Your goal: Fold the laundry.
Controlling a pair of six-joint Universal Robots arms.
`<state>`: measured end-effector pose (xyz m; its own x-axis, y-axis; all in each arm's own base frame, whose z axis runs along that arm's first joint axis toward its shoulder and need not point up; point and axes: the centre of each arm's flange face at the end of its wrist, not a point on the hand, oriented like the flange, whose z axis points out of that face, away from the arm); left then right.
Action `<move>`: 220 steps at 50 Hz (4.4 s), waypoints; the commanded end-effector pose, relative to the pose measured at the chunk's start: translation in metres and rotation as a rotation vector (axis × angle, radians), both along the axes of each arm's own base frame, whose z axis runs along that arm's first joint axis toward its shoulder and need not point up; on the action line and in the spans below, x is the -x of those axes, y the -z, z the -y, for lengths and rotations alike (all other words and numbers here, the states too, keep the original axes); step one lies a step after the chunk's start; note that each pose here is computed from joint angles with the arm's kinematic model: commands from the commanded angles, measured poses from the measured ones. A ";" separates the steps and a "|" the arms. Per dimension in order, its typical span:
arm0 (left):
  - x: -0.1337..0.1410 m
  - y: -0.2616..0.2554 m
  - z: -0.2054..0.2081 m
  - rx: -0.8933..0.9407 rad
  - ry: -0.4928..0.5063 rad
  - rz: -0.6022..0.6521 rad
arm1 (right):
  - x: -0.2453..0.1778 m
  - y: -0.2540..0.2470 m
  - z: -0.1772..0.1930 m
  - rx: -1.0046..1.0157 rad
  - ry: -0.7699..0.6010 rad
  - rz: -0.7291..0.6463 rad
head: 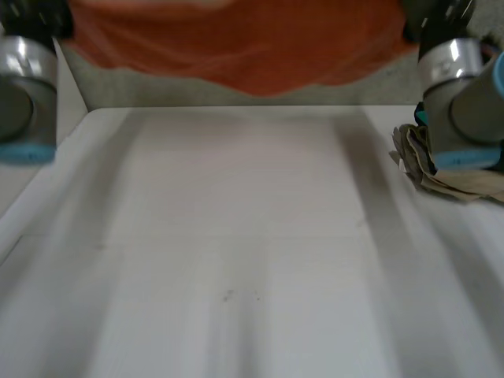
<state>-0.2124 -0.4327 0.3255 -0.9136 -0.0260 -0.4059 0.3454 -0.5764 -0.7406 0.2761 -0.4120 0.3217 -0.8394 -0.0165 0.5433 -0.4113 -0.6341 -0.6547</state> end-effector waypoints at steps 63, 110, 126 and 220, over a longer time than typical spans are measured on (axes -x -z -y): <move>0.026 0.177 -0.048 -0.670 -0.146 0.502 | 0.002 0.204 0.017 -0.421 0.116 -0.480; 0.013 0.140 -0.134 -0.679 -0.004 0.297 | 0.118 0.197 -0.033 -0.964 0.047 -0.229; 0.013 0.128 -0.135 -0.646 -0.006 0.289 | 0.185 0.181 -0.019 -0.954 0.284 -0.194; 0.057 0.096 -0.191 -0.559 0.168 0.261 | -0.119 0.191 -0.256 -0.264 -0.562 -0.790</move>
<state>-0.2803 -0.2414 0.2277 -0.7439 0.4106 -0.5273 0.4888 -0.2039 -0.8483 0.3395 -0.2443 0.1653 -0.3536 -0.4195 0.8360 -0.6799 -0.4985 -0.5378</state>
